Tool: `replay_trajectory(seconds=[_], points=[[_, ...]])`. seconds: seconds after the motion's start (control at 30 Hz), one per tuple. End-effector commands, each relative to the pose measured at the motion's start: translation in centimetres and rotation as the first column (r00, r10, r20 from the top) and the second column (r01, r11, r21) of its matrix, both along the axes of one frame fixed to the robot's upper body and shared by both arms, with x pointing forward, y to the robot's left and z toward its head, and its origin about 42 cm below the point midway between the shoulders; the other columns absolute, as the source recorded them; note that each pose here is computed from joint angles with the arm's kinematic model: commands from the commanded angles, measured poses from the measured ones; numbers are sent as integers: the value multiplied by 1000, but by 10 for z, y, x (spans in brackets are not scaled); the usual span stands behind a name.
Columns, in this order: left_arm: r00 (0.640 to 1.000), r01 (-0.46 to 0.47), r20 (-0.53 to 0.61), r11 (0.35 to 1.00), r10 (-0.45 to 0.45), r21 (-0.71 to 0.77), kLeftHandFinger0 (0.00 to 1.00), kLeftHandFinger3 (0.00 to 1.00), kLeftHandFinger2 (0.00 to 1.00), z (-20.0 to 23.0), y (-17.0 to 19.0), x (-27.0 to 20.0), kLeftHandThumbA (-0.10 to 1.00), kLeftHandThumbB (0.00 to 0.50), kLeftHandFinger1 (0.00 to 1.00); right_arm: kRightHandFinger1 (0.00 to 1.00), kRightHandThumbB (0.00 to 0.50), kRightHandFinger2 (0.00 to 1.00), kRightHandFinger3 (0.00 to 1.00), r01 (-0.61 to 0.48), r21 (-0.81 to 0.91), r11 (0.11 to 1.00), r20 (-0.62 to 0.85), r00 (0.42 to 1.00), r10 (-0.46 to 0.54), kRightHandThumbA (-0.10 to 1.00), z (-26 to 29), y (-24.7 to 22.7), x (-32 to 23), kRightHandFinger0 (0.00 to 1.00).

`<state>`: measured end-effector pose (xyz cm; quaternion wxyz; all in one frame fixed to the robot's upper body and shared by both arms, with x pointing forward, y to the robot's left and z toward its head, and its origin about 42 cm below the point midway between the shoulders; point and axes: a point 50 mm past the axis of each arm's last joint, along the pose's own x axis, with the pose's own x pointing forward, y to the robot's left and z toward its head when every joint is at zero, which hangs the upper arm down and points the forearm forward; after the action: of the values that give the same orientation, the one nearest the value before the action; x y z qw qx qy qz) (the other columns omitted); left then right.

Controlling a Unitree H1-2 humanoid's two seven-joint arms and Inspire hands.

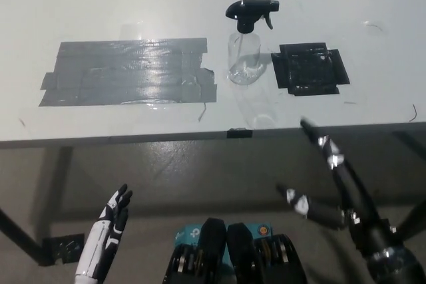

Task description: The robot grabs the black lid of the spray bottle on the desk and places it on the black area of the desk

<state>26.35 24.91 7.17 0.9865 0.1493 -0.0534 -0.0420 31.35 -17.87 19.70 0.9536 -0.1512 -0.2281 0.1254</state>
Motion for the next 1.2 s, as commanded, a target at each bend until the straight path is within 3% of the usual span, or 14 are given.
replay_trajectory(seconds=[0.0, 0.03, 0.07, 0.27, 0.37, 0.5, 0.57, 0.6, 0.83, 0.97, 1.07, 1.17], points=[[998, 5, 69, 999, -7, 33, 1000, 1000, 1000, 12, 2, 4, 1000, 215, 1000, 1000, 297, 1000, 1000, 47, 43, 998, 146, 988, -53, 740, 51, 22, 27, 1000], [998, 5, 70, 999, -8, 33, 1000, 1000, 1000, 12, 2, 4, 1000, 209, 1000, 1000, 273, 1000, 1000, 49, 43, 998, 148, 988, -54, 739, 52, 23, 28, 1000], [998, 5, 69, 999, -8, 34, 1000, 1000, 1000, 13, 2, 4, 1000, 207, 1000, 1000, 287, 1000, 1000, 45, 52, 998, 146, 988, -53, 743, 60, 32, 39, 1000], [997, -4, 81, 999, 1, 35, 1000, 1000, 1000, 13, 6, 5, 1000, 210, 1000, 1000, 242, 1000, 1000, 69, 32, 997, 154, 985, -73, 762, 87, 52, 82, 1000], [997, -12, 73, 1000, 10, 28, 1000, 1000, 1000, 15, 11, 0, 1000, 190, 1000, 1000, 260, 1000, 1000, 71, 22, 997, 147, 986, -74, 800, 100, 62, 105, 1000], [997, -6, 80, 999, 2, 53, 1000, 1000, 1000, 16, 9, 2, 1000, 180, 1000, 1000, 264, 1000, 1000, 75, -17, 997, 118, 990, -72, 744, 112, 61, 132, 1000], [997, 0, 78, 998, -5, 65, 1000, 1000, 1000, 17, 9, 2, 1000, 182, 1000, 1000, 285, 1000, 1000, 93, -100, 991, 102, 991, -83, 718, 124, 61, 150, 1000], [997, 1, 78, 998, -6, 61, 1000, 1000, 1000, 17, 9, 2, 1000, 176, 1000, 1000, 303, 1000, 1000, 110, -177, 978, 113, 989, -91, 766, 133, 61, 157, 1000], [996, -2, 91, 998, -3, 55, 1000, 1000, 1000, 22, 7, 7, 1000, 165, 1000, 1000, 484, 1000, 1000, 128, -465, 876, 156, 986, -61, 832, 204, 58, 206, 1000], [995, 7, 97, 998, -14, 69, 1000, 1000, 1000, 27, 6, 10, 1000, 159, 1000, 1000, 500, 1000, 1000, 87, -570, 817, 105, 994, -33, 872, 237, 56, 224, 1000], [994, 13, 105, 998, -20, 64, 1000, 1000, 1000, 28, 6, 13, 1000, 157, 1000, 1000, 500, 1000, 1000, 45, -697, 716, 48, 999, -16, 923, 270, 57, 236, 1000], [993, 19, 115, 997, -27, 72, 1000, 1000, 1000, 29, 6, 16, 1000, 158, 1000, 1000, 500, 1000, 1000, 9, -767, 642, -6, 1000, -22, 898, 295, 60, 244, 1000]])
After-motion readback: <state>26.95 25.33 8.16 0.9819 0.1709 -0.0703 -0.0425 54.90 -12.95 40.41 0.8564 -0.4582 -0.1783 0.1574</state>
